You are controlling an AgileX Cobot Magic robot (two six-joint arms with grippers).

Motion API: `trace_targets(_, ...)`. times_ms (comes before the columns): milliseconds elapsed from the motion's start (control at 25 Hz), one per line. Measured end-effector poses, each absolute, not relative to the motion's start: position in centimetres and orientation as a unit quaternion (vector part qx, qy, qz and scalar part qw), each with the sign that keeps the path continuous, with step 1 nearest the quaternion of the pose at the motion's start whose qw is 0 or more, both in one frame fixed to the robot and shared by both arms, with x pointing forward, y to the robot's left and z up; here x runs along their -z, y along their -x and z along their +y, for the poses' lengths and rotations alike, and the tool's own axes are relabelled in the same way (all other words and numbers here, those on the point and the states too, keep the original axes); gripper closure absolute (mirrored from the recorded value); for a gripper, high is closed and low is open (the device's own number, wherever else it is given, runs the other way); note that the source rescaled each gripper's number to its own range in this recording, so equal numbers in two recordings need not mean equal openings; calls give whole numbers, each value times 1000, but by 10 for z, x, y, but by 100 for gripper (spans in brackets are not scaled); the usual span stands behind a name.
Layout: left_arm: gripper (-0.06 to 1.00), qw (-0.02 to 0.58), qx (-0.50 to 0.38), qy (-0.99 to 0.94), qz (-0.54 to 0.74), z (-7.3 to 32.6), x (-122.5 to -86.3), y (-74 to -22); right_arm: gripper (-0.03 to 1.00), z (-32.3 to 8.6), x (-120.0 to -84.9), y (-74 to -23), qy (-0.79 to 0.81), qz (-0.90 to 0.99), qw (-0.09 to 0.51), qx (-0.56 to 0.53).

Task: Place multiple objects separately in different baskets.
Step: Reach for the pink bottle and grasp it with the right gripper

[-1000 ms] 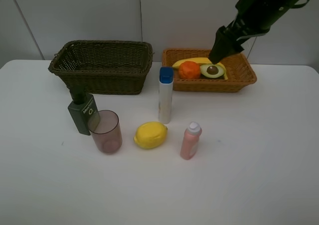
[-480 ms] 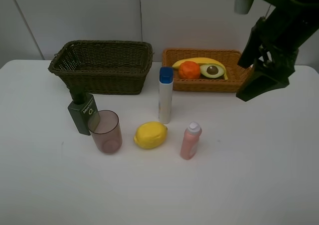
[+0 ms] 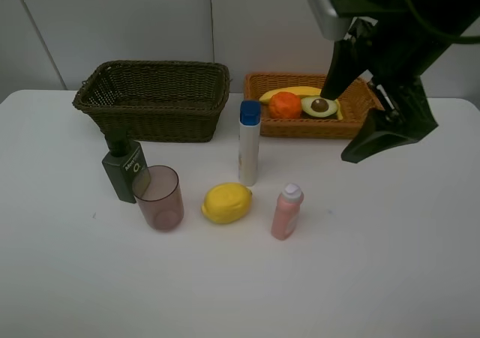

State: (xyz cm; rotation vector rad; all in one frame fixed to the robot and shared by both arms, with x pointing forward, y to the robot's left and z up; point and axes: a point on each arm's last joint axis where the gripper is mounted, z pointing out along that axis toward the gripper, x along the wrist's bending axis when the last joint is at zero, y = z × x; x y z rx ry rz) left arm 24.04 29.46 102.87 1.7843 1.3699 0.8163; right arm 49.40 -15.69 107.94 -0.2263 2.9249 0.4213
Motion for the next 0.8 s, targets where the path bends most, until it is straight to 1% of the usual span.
trace_targets(80,0,366,-318,-694,533,295,-1029,-240,-3,-151,-1076,-494,96,982,95,-133)
trace_targets(160,0,366,-318,-694,533,295,-1029,-240,-3,-147,-1070,-496,103,983,88,-126)
trace_targets(400,0,366,-318,-694,533,295,-1029,-240,-3,-140,-1038,-511,110,988,42,-101)
trace_targets(600,0,366,-318,-694,533,295,-1029,-240,-3,-136,-1021,-516,118,988,13,-96)
trace_targets(800,0,366,-318,-694,533,295,-1029,-240,-3,-135,-1005,-516,114,989,9,-97)
